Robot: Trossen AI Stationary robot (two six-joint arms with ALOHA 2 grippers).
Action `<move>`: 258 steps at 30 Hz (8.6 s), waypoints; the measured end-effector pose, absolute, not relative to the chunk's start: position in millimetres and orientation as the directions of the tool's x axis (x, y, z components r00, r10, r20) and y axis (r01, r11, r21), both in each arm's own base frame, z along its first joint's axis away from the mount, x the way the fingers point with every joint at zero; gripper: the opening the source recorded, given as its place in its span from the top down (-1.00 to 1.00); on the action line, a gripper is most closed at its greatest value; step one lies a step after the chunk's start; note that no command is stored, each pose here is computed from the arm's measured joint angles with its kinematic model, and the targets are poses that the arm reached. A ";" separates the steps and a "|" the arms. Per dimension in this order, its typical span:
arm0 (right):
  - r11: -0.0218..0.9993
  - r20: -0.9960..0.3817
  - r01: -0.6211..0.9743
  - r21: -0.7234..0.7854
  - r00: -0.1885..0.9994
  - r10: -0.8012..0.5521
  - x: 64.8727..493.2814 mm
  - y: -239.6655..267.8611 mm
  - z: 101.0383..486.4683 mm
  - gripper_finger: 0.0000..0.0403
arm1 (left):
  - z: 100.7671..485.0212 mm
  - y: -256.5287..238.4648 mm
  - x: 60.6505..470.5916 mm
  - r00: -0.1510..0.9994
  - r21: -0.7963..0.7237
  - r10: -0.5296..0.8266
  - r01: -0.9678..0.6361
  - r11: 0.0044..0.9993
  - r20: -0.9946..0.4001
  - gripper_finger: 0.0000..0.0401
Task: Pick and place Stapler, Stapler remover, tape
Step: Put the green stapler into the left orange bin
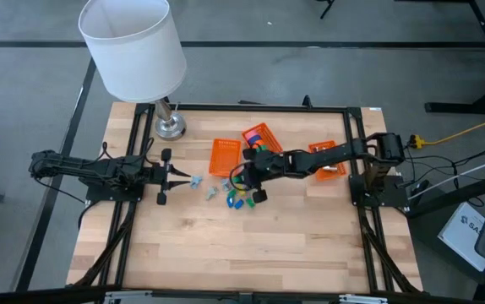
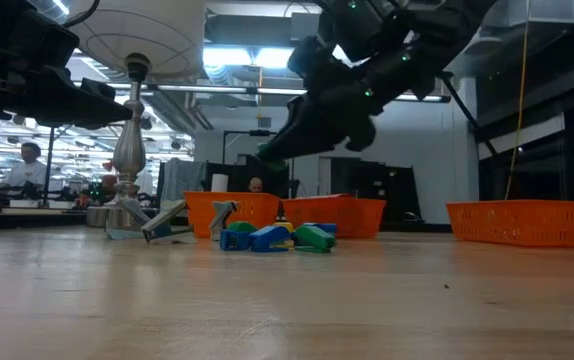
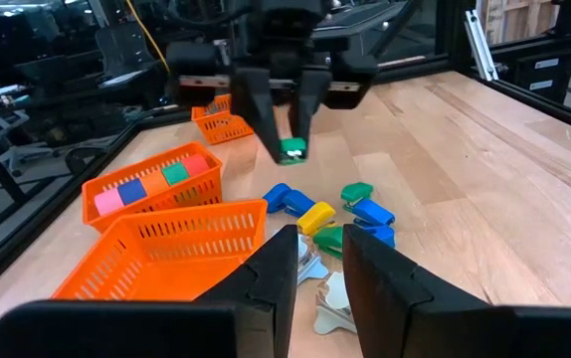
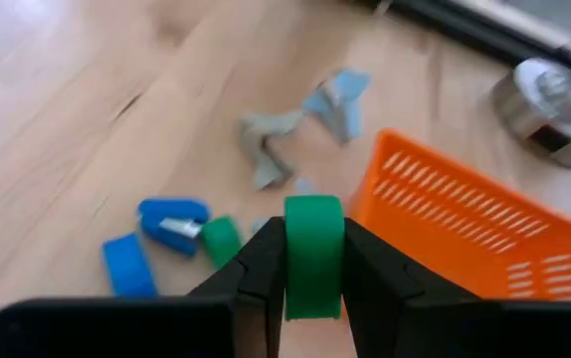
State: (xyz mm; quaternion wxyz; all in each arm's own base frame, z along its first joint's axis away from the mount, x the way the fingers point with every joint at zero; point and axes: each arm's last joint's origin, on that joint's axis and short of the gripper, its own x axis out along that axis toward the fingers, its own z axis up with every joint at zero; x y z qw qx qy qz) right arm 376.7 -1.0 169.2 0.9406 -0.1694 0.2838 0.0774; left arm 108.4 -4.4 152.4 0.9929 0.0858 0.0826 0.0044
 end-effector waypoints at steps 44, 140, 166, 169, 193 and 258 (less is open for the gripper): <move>0.979 -0.355 -0.033 -0.203 0.934 -0.042 397.5 -38.9 155.9 0.46 | 152.3 -4.4 108.4 0.986 0.171 0.023 0.005 0.985 -0.164 0.61; 0.993 -0.124 0.080 0.087 0.990 -0.069 101.4 -4.7 205.8 0.46 | 171.4 -4.5 109.6 0.999 0.060 0.022 -0.024 0.998 0.033 0.61; 0.999 -0.018 0.046 -0.017 0.999 -0.046 95.2 -3.8 170.9 0.46 | 171.5 -0.7 109.3 0.988 -0.264 0.151 -0.137 0.955 0.034 0.60; 0.995 0.045 0.096 -0.021 0.994 -0.095 96.9 -5.3 170.0 0.46 | 171.7 0.1 109.2 0.983 -0.241 0.181 -0.167 0.956 0.035 0.60; 0.991 0.049 0.121 -0.057 0.992 -0.118 97.1 -6.0 169.8 0.46 | 206.6 -2.4 147.0 0.937 -0.011 0.181 -0.193 0.981 -0.298 0.57; 0.991 0.046 0.118 -0.061 0.992 -0.115 97.1 -5.9 169.6 0.46 | 228.8 -5.2 237.9 0.743 0.143 0.134 -0.052 0.988 -0.656 0.15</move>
